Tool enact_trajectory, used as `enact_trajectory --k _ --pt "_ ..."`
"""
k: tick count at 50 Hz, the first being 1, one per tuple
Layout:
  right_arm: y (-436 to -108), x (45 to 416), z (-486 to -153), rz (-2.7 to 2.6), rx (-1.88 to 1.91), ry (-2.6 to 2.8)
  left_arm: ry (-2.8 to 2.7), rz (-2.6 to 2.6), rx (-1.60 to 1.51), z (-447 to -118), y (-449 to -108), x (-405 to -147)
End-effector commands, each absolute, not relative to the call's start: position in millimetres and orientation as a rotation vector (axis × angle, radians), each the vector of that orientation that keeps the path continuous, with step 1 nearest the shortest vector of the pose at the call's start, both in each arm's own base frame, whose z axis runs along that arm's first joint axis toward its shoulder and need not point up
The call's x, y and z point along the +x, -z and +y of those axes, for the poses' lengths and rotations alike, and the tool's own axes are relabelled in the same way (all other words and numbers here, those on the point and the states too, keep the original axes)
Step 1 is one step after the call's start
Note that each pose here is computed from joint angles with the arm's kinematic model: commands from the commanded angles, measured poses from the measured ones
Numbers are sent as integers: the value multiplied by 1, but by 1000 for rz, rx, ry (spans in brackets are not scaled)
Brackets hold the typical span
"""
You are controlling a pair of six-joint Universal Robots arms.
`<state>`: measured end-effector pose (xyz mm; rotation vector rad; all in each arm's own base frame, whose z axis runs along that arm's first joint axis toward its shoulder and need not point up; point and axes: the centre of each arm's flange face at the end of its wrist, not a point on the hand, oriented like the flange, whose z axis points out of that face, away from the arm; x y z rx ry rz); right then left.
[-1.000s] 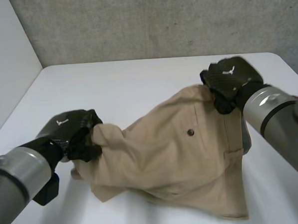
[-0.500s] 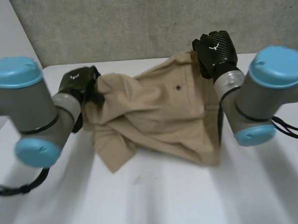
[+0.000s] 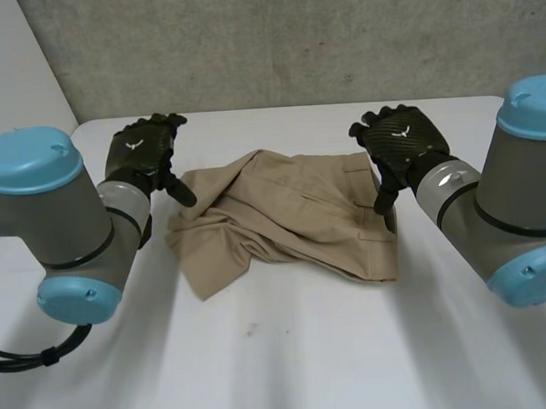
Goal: Fold the shorts.
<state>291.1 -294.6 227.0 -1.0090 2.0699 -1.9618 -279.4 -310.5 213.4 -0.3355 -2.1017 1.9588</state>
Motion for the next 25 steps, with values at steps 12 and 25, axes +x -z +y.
enact_trajectory --k 12,25 --pt "-140 309 -363 2177 -565 1584 -1872 -2121 -567 -368 -149 -310" --pt "-114 318 -379 2161 -530 1552 -1833 -2183 -548 -395 -126 -298"
